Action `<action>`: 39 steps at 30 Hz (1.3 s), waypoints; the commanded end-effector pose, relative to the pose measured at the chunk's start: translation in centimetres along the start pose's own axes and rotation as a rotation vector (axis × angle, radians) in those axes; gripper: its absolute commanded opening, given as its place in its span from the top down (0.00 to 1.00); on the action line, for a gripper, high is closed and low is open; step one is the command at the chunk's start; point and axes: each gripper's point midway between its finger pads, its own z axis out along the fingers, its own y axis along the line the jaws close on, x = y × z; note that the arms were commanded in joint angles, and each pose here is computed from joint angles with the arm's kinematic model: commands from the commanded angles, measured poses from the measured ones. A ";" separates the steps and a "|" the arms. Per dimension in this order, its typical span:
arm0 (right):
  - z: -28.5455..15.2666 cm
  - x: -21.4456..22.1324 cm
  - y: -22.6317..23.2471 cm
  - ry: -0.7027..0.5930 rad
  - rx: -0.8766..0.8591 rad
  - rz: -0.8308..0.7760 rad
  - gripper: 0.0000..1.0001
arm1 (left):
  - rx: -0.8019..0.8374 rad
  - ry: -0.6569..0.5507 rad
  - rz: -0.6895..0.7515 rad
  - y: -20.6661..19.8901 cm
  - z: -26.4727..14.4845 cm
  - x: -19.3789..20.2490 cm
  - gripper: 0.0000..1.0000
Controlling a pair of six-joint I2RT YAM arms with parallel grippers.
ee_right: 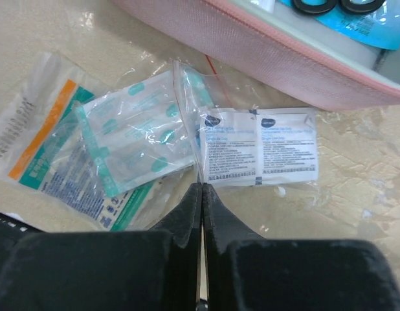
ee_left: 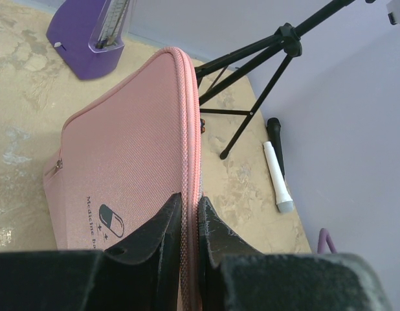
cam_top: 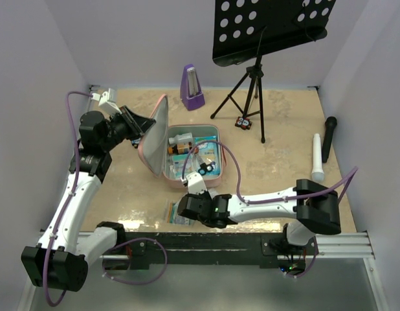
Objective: Organize the medicine kit
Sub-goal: Pick up the medicine pouch from the center of the board, then place the medicine pouch inside the medicine box.
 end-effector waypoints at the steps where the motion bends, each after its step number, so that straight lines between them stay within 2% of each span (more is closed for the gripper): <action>1: -4.6 -5.8 0.5 -0.115 -0.032 0.073 1.00 | 0.011 0.016 0.007 0.0 0.0 0.7 1.00; 6: -12.4 -13.5 0.6 -0.243 -0.184 0.160 1.00 | 0.012 0.013 0.011 -0.2 0.1 0.4 1.00; 9: -15.5 -17.8 -0.2 -0.318 -0.209 0.197 1.00 | 0.015 0.010 0.007 -0.3 0.1 0.2 1.00; 14: -17.0 -23.5 -3.1 -0.439 -0.179 0.343 1.00 | 0.019 -0.020 -0.019 -0.5 0.1 -0.2 1.00; 20: -19.0 -29.7 -4.9 -0.647 -0.415 0.614 1.00 | 0.020 -0.069 -0.071 -0.4 0.1 -0.6 1.00; 24: -20.2 -32.5 -3.7 -0.725 -0.538 0.729 1.00 | 0.014 -0.097 -0.091 -0.4 -0.1 -0.9 1.00; 28: -22.4 -34.5 -2.1 -0.810 -0.724 0.772 1.00 | 0.041 -0.140 -0.089 -1.1 -0.3 -1.9 1.00; 39: -20.9 -35.1 -0.3 -0.827 -1.010 0.799 1.00 | 0.075 -0.155 -0.123 -1.8 -0.7 -2.0 1.00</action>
